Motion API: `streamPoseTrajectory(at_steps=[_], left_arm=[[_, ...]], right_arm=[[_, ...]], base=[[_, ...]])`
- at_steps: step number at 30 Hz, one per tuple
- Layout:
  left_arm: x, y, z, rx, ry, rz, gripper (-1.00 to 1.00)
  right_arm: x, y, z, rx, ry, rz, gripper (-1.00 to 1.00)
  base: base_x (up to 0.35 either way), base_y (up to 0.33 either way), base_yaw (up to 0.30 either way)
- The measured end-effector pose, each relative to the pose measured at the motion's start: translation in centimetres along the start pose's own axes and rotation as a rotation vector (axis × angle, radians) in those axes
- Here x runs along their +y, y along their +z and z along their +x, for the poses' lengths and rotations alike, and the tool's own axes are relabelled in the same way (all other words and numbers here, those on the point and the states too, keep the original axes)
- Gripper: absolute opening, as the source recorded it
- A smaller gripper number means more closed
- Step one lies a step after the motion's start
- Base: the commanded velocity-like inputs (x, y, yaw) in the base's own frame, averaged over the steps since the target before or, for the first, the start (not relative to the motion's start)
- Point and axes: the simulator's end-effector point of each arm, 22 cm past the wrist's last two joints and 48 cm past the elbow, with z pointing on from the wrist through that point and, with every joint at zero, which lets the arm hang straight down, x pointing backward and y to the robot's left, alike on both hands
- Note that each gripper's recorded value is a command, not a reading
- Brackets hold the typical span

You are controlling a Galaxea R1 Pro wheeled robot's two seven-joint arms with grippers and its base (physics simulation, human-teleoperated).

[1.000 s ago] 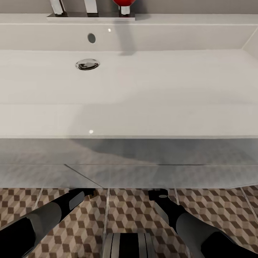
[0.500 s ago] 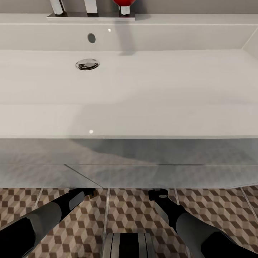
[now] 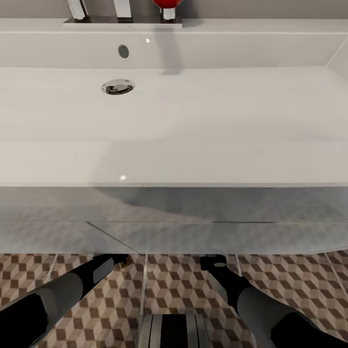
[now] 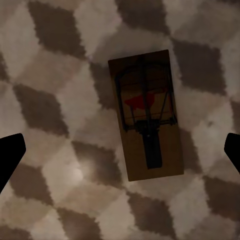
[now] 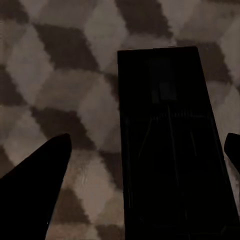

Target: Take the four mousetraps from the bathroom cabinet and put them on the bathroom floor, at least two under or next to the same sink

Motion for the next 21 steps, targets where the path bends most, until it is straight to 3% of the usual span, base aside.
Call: streamPoseTrajectory(at_steps=[21], left_arm=[[0.00,0.00,0.00,0.000,0.000,0.000,1.00]], right_arm=[[-0.09,0.01,0.00,0.000,-0.001,0.001,1.00]], base=[[0.000,0.000,0.000]])
